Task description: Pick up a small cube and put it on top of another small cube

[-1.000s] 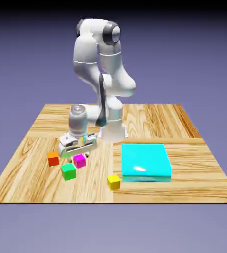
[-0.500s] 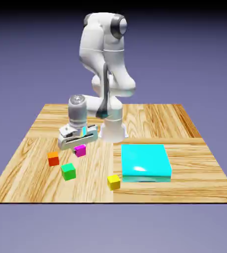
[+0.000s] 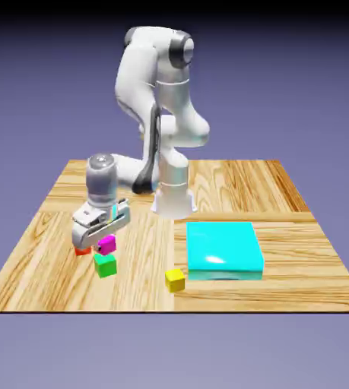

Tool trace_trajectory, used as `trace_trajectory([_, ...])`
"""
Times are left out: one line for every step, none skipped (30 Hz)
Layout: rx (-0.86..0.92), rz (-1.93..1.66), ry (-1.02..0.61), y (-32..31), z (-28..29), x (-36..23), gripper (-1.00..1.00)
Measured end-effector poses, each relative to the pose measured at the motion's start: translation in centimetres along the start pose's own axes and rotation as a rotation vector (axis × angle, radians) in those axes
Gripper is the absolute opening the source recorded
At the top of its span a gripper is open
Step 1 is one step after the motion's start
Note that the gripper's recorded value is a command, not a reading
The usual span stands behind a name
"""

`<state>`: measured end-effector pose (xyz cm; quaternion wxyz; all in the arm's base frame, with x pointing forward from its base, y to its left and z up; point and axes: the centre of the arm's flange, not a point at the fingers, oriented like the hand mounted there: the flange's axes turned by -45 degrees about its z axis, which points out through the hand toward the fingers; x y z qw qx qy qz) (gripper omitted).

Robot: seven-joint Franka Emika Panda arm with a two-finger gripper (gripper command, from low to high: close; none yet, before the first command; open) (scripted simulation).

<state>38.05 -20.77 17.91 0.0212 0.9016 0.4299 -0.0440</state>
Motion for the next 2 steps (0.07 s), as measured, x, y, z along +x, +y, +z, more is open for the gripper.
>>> trace_trajectory([0.0,0.0,0.0,0.0,0.0,0.0,1.0])
trace_trajectory([0.001,-0.001,0.001,0.1,-1.2,0.0,1.0])
